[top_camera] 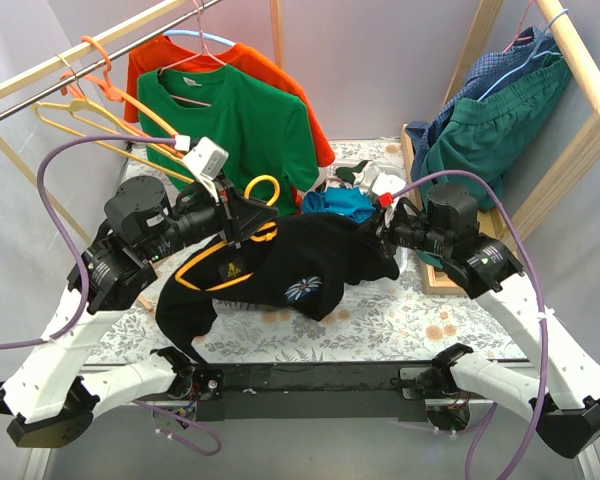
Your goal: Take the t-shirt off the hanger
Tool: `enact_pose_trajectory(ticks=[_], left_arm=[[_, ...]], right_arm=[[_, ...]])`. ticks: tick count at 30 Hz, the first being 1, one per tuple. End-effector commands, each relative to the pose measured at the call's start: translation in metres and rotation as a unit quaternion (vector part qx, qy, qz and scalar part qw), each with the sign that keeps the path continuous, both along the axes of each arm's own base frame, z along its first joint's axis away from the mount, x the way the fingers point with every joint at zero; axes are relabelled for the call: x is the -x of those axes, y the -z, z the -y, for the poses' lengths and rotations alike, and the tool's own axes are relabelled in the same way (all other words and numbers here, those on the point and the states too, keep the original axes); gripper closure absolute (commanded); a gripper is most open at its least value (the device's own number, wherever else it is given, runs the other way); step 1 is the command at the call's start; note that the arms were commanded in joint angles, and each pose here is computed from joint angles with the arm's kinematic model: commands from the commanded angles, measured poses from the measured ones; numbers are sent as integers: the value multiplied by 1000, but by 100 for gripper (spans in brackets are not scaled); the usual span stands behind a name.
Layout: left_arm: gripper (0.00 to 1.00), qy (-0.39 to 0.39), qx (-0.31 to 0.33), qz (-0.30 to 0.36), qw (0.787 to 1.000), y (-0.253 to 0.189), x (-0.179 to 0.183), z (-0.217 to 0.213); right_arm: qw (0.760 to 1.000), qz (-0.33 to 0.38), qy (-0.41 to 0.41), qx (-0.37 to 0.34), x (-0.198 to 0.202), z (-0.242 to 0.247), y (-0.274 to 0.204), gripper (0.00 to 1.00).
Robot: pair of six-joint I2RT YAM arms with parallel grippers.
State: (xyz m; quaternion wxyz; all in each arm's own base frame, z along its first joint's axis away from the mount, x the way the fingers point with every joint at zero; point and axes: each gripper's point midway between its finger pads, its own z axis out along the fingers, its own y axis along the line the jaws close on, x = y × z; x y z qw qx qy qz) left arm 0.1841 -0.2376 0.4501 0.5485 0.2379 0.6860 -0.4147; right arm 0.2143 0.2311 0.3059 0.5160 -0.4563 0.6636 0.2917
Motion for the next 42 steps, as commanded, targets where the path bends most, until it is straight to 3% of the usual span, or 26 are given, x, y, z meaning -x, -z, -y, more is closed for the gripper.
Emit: enact_pose_trajectory(ticks=[1,10,15,18,25,30,36,42], left_arm=[[100,-28,33,38,998,-31,11,-23],[100,-34,36,30,998,-24,32,-43],[100,-43,40,27,998,-17,45,-58],[100,-52,45,29,997,-19,47,-63],[100,-55,47,37,997,-30,47,-65],[100,-52,49,41,997,-33,46,-63],[100,-50,46,33,997,-27,45,-61],[100,-40,41,21,998,-19,43,-54]], right_arm=[[1000,8,17,-5,-5,2,-4,99],[987,47,153,-6,-43,31,-21,99],[981,60,182,-15,-53,36,-33,99],[984,52,171,-12,-53,31,-29,97],[998,20,67,-5,-30,6,-10,54],[1000,0,22,1,-20,-5,0,53],[1000,9,13,-22,-24,-13,-12,58],[997,50,5,-55,-20,-13,-47,46]])
